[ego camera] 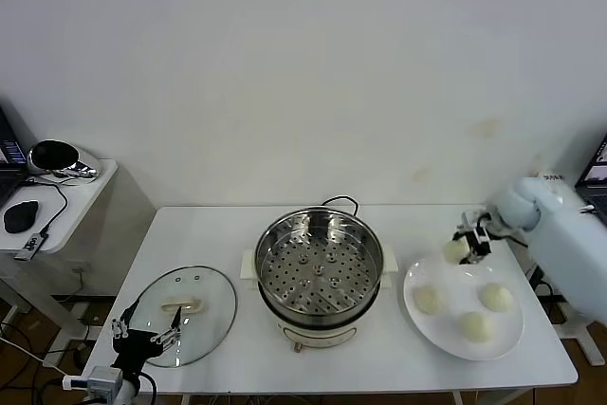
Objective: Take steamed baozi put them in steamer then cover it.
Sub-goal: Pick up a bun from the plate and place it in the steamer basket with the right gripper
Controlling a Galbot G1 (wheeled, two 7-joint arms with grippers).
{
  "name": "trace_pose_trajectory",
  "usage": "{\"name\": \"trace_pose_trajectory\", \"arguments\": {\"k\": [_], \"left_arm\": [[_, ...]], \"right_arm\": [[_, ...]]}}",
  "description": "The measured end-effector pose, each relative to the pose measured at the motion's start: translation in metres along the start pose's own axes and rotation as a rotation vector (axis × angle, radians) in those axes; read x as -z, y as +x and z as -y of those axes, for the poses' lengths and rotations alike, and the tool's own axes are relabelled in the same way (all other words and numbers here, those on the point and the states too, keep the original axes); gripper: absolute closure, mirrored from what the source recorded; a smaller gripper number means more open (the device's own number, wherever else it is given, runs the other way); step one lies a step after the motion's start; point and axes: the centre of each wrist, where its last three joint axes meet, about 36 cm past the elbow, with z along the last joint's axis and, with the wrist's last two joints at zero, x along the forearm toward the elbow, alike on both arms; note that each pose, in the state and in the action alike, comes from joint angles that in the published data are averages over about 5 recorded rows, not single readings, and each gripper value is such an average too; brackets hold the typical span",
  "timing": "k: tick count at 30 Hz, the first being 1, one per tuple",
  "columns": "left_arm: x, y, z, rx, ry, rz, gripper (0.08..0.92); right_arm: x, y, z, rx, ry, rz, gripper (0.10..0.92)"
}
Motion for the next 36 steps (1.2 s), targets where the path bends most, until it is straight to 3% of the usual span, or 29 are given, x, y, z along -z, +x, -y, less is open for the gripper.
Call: {"name": "trace_pose_trajectory", "arguments": {"k": [9,20,36], "left_arm": [[0.010,0.004,-0.003,0.013,0.008,0.027,0.177],[0.011,0.010,-0.009,0.038,0.007,0.023,0.177],[0.016,0.018,-0.014,0.054,0.004,0.027,0.177]], "right_arm": [[0.079,0.047,0.076,0.003,0.155,0.149,0.443],[0.182,0.033,0.128,0.038,0.657,0.296,0.438],[0.290,0.004,0.122,0.083,1.184,0.277,0.437]]}}
